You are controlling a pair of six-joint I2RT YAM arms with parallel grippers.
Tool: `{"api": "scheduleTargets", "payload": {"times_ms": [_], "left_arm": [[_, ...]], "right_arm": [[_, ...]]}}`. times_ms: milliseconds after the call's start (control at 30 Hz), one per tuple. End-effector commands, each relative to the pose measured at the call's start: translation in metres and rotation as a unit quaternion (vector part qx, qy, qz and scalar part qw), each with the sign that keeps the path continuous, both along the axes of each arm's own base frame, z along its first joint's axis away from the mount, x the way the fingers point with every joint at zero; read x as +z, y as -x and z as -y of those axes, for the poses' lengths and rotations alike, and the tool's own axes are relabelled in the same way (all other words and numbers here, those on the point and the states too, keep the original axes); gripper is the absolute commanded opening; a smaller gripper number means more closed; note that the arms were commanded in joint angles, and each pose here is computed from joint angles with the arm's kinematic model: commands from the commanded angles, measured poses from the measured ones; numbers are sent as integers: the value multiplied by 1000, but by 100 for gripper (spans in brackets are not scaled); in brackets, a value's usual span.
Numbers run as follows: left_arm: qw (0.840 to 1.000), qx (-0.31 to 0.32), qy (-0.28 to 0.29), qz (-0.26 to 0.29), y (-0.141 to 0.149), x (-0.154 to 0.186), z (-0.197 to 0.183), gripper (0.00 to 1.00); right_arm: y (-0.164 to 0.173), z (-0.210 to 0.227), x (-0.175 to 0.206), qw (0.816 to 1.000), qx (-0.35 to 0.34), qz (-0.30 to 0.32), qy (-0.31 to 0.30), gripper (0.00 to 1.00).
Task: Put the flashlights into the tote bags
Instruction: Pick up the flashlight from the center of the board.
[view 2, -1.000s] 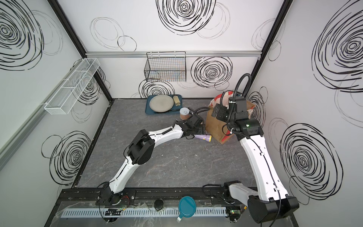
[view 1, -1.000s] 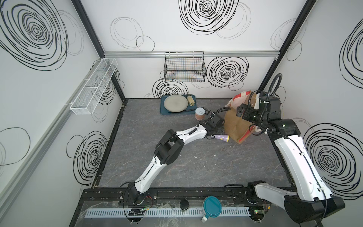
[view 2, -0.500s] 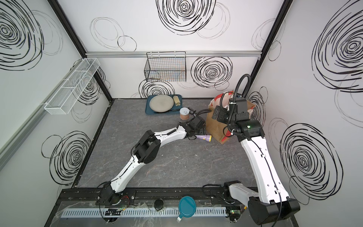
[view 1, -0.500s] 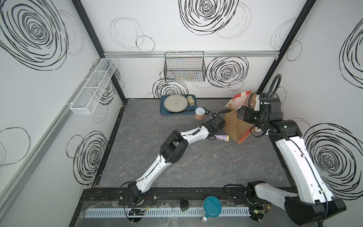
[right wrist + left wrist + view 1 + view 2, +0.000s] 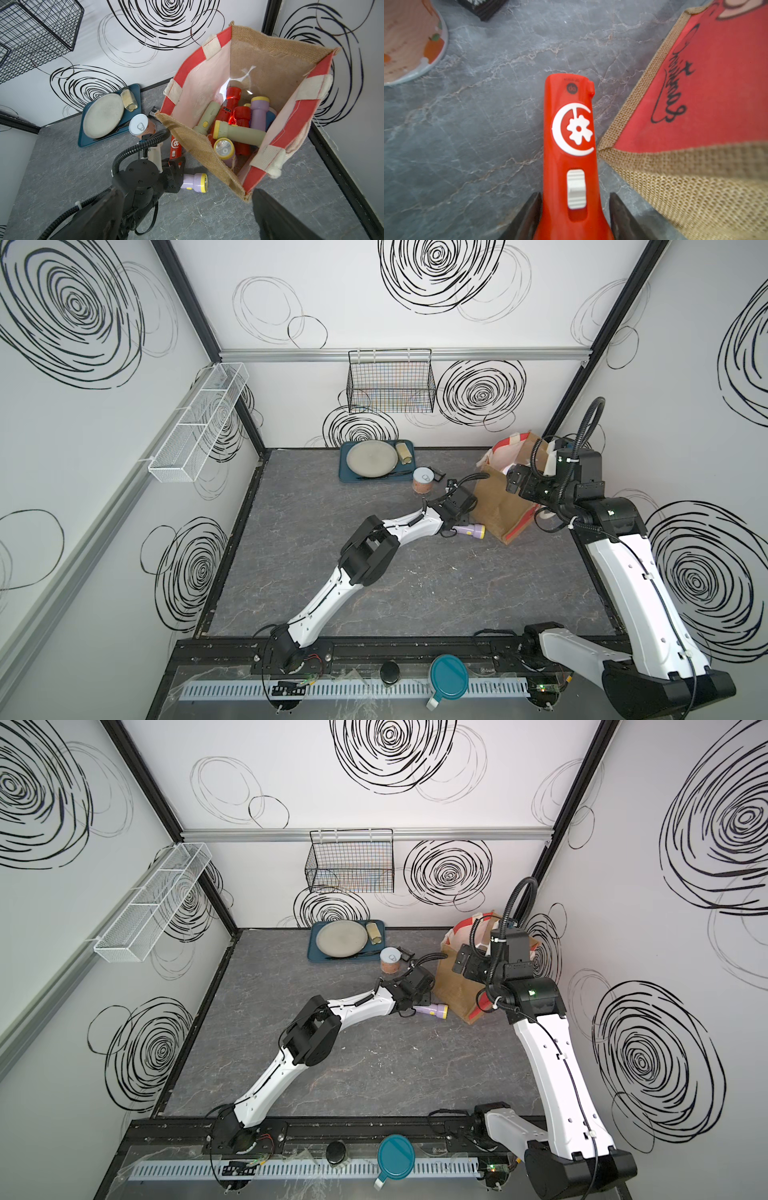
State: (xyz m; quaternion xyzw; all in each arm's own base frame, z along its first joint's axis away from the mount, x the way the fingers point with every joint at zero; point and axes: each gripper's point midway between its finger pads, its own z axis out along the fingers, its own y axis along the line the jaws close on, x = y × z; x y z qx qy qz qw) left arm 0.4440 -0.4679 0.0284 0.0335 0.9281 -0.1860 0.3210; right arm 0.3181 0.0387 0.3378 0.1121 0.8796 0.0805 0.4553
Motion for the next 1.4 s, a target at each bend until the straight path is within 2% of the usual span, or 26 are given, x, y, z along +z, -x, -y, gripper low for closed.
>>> {"api": "scheduleTargets", "payload": {"times_ms": [0,133,267,500,700,1000,1167,1367], "left_arm": [[1000,16,4,14,-7,19,-19,39],[999,15,22,32,-12,44,-31,25],[998,6,54,39,-16,64,-40,16],[995,-17,89,51,-2,96,-58,0],[984,-56,154,74,29,142,-70,0],[953,-121,247,127,89,221,-93,0],[941,-139,268,150,107,251,-101,0],[934,-135,284,167,114,270,-110,0]], "right_arm": [[6,2,8,1000,-2,9,-3,100],[7,-3,1,1000,0,5,-22,100],[12,-11,-5,999,2,2,-43,100],[22,-31,-17,996,5,-7,-92,100],[27,-55,-20,988,12,-15,-155,100],[14,-93,-24,963,28,-6,-267,100],[-1,-117,-27,949,59,0,-310,100],[-11,-140,-26,932,98,14,-350,99]]}}
